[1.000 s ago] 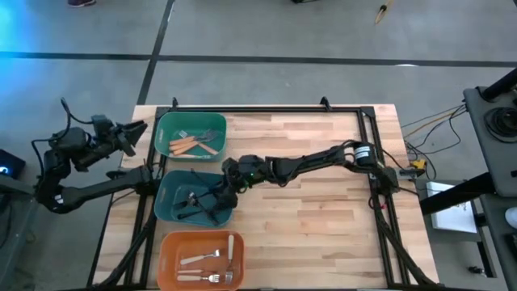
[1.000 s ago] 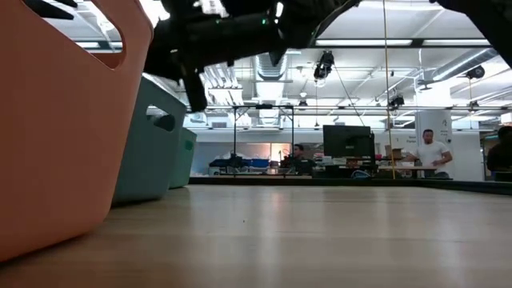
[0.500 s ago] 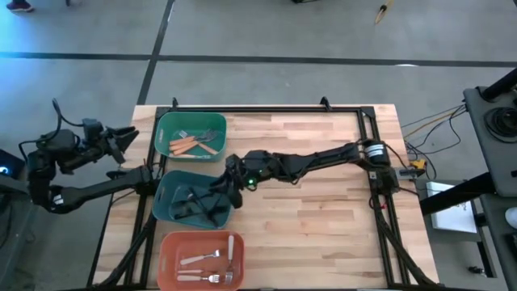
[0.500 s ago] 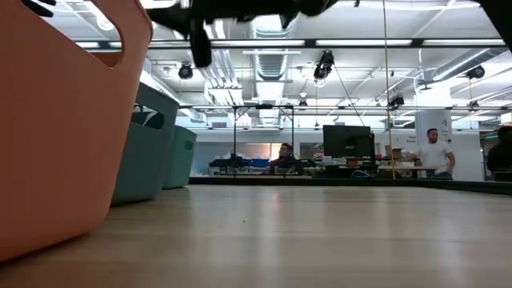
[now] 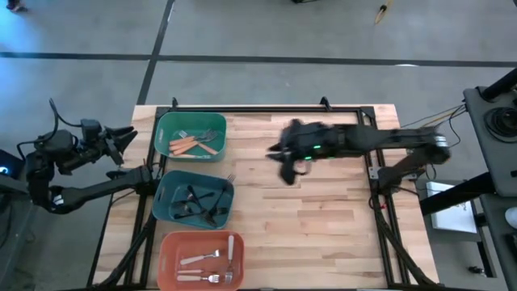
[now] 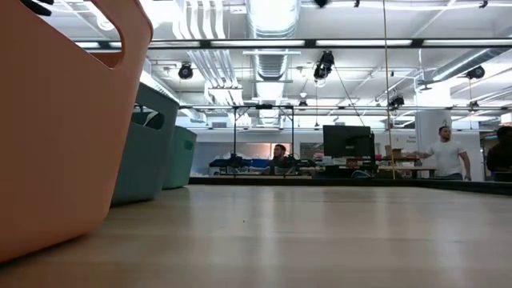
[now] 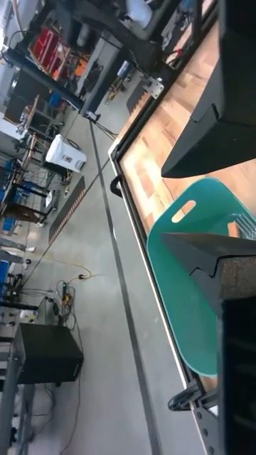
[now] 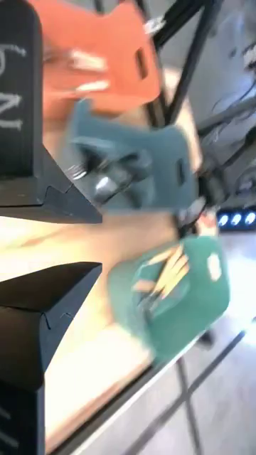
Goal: Sort silverware by color (type)
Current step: Return to Home Position
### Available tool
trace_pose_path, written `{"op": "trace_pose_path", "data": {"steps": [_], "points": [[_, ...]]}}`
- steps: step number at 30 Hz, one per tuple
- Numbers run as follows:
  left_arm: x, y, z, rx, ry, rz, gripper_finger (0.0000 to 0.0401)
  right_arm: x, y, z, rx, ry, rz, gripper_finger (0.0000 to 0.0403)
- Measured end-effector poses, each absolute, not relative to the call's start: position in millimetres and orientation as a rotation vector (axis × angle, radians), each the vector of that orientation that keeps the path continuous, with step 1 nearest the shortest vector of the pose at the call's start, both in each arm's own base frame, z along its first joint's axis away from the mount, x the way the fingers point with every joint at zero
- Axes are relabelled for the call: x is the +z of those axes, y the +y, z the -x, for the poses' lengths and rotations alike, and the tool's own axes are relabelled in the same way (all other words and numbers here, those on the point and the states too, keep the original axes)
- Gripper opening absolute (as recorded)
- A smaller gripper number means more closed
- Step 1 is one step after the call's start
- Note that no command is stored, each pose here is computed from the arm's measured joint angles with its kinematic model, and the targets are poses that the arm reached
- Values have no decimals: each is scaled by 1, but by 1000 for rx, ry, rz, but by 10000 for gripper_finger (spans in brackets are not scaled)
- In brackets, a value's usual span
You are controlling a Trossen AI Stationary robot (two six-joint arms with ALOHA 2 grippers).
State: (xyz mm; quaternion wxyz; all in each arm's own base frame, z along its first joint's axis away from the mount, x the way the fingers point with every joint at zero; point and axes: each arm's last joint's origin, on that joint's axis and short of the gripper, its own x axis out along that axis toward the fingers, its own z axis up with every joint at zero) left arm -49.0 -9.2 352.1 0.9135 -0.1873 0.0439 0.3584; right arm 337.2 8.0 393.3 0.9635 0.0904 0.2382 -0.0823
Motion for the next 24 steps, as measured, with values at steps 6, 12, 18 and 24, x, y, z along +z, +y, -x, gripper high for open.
{"op": "trace_pose_path", "data": {"steps": [6, 12, 18, 24], "points": [[349, -13, 57, 704, 66, 359, 119, 373, -8, -256, -334, 511, -240, 90], [344, -20, 74, 683, -17, 361, 119, 320, -12, -212, -339, 280, -327, 90], [346, -24, 88, 715, -71, 360, 119, 255, -11, -195, -308, 113, -366, 93], [361, -27, 101, 804, -168, 385, 119, 210, -11, -181, -296, 44, -459, 85]]}}
